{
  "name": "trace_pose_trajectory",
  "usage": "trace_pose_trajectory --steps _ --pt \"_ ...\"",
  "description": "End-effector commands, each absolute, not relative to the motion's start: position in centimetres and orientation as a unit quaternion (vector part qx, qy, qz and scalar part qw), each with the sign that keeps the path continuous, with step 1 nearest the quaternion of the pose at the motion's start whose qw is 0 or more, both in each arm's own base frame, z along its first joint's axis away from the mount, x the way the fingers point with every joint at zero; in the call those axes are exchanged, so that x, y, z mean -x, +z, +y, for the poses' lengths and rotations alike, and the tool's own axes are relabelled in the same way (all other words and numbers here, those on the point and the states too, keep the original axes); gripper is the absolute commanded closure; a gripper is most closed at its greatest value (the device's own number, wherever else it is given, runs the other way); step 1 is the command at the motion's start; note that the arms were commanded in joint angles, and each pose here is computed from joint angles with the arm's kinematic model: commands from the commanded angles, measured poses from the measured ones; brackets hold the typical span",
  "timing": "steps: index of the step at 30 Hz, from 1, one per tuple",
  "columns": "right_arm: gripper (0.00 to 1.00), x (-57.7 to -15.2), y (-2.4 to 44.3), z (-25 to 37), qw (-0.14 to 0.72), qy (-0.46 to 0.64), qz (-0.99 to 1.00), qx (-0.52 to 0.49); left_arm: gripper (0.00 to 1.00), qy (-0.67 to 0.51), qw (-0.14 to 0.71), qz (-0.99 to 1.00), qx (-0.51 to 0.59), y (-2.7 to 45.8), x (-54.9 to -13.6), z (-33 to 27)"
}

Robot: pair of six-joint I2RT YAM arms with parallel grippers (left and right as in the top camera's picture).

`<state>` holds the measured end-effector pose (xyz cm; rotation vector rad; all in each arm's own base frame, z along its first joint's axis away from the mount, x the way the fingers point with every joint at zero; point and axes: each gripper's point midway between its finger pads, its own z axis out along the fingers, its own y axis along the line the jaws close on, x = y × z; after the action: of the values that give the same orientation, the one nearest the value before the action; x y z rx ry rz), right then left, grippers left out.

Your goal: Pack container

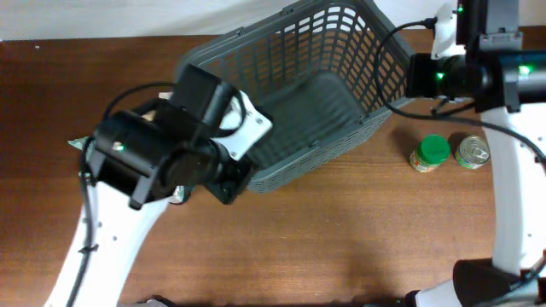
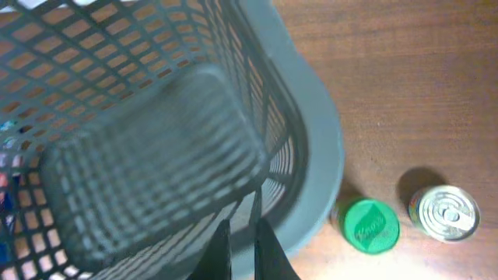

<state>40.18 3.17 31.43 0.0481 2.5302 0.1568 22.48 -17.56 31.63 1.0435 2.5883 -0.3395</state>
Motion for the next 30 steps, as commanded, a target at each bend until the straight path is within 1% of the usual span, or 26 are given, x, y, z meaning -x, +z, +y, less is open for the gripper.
trace_pose_trajectory --steps 1,4,7,12,16,23,28,30 --pt "0.96 -41.2 31.3 3.6 0.305 0.063 0.95 -0.016 0.98 -0.124 0.138 0.891 -0.415 30.6 -21.0 -19.8" --pt "0.96 -41.8 30.5 3.9 0.296 0.07 0.953 -0.014 0.98 -0.123 0.114 0.867 -0.469 29.5 -19.3 -21.5" --pt "0.96 -42.2 29.7 4.1 0.286 0.072 0.955 -0.013 0.98 -0.113 0.083 0.853 -0.502 27.4 -18.8 -22.2" --pt "0.96 -42.4 29.0 4.3 0.278 0.075 0.958 -0.015 0.98 -0.098 0.034 0.859 -0.501 23.5 -19.6 -22.7" --pt "0.96 -42.1 28.5 4.3 0.267 0.074 0.961 -0.016 0.98 -0.089 0.024 0.861 -0.5 21.2 -20.6 -23.4" --pt "0.96 -41.3 26.5 4.2 0.235 0.072 0.969 -0.017 0.98 -0.068 0.029 0.864 -0.499 20.7 -21.4 -23.1" --pt "0.96 -40.8 26.1 4.2 0.223 0.07 0.972 -0.012 0.98 -0.02 0.041 0.873 -0.486 20.6 -22.6 -21.9" --pt "0.96 -40.7 26.1 4.2 0.221 0.069 0.973 -0.012 0.98 -0.019 0.041 0.873 -0.486 20.6 -22.6 -21.9"
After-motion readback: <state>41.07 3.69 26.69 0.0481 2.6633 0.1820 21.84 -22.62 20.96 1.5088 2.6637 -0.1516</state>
